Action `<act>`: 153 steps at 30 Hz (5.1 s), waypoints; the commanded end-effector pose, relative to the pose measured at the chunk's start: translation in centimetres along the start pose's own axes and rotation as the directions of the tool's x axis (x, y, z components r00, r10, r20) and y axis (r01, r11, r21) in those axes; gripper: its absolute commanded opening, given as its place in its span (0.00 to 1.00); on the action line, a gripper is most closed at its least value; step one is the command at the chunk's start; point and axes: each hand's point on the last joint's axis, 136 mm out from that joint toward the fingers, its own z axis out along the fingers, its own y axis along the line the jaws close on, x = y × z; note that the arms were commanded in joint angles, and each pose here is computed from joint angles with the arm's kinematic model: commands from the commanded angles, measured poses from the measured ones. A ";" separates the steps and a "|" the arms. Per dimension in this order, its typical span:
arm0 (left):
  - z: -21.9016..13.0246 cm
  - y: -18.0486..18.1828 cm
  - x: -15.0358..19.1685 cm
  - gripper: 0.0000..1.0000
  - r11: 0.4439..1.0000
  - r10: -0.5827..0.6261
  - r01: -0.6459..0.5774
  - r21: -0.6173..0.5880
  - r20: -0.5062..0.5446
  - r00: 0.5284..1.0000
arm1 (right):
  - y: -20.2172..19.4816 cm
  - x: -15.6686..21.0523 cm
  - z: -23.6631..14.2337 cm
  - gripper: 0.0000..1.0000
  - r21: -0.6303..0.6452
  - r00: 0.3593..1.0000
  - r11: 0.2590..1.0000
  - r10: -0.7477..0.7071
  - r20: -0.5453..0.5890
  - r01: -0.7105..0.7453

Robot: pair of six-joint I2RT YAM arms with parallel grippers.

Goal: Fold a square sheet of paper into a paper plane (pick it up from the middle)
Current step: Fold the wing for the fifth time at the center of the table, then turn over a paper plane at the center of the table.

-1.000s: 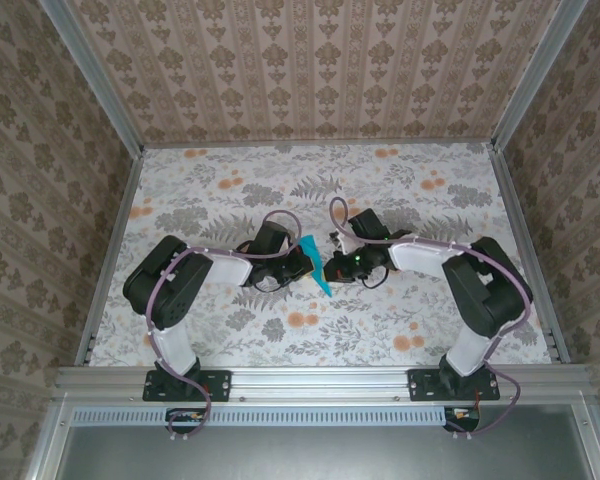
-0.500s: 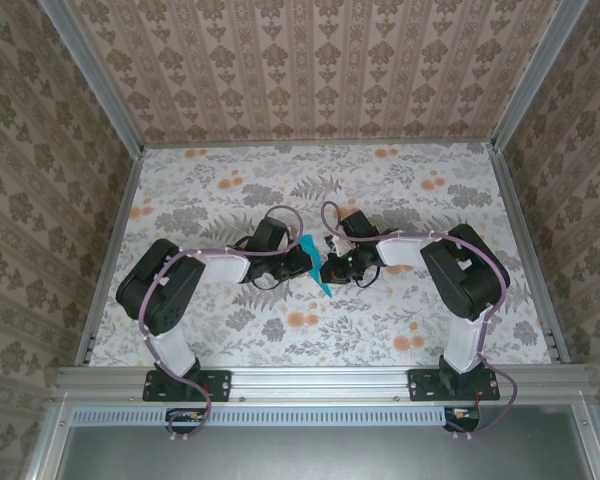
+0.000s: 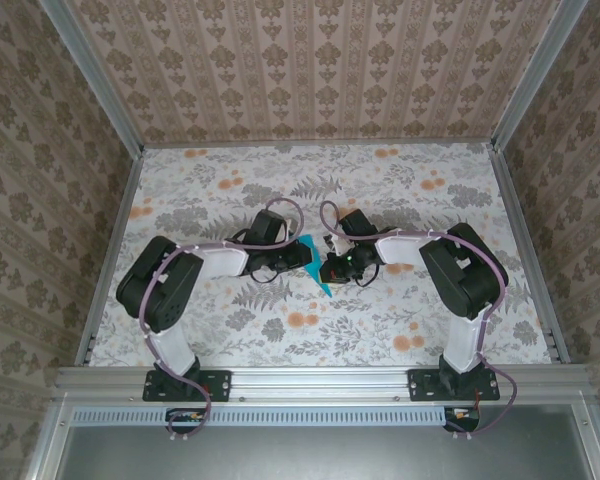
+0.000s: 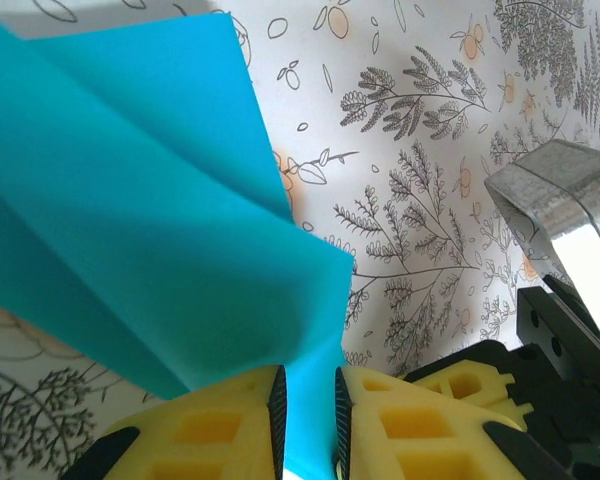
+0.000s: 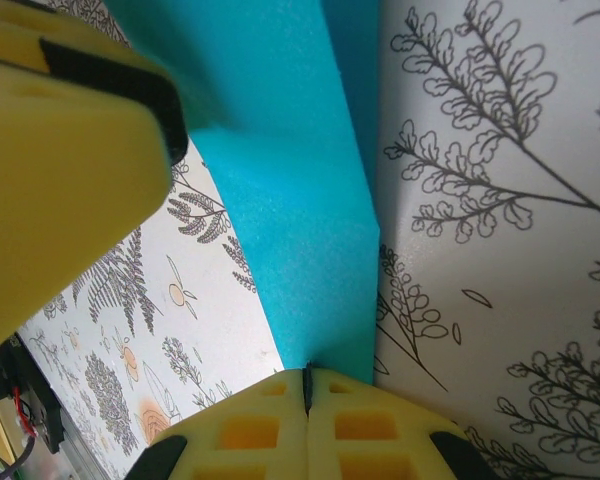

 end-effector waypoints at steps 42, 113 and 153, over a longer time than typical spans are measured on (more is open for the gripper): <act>-2.7 11.4 -7.5 0.18 0.975 -0.087 0.093 -0.200 0.038 0.995 | -6.1 5.6 1.2 0.03 0.230 0.978 0.972 0.099 -0.183 -0.055; -7.0 1.4 -4.1 0.77 0.871 0.153 -0.115 -0.478 0.041 0.987 | -2.1 -4.1 -11.1 0.70 0.166 0.945 0.986 -0.032 0.325 -0.024; -2.5 -0.2 0.6 0.27 0.767 -0.186 0.331 -0.550 0.304 0.935 | -7.4 -3.9 -12.3 0.95 0.138 0.893 0.959 0.172 0.417 -0.249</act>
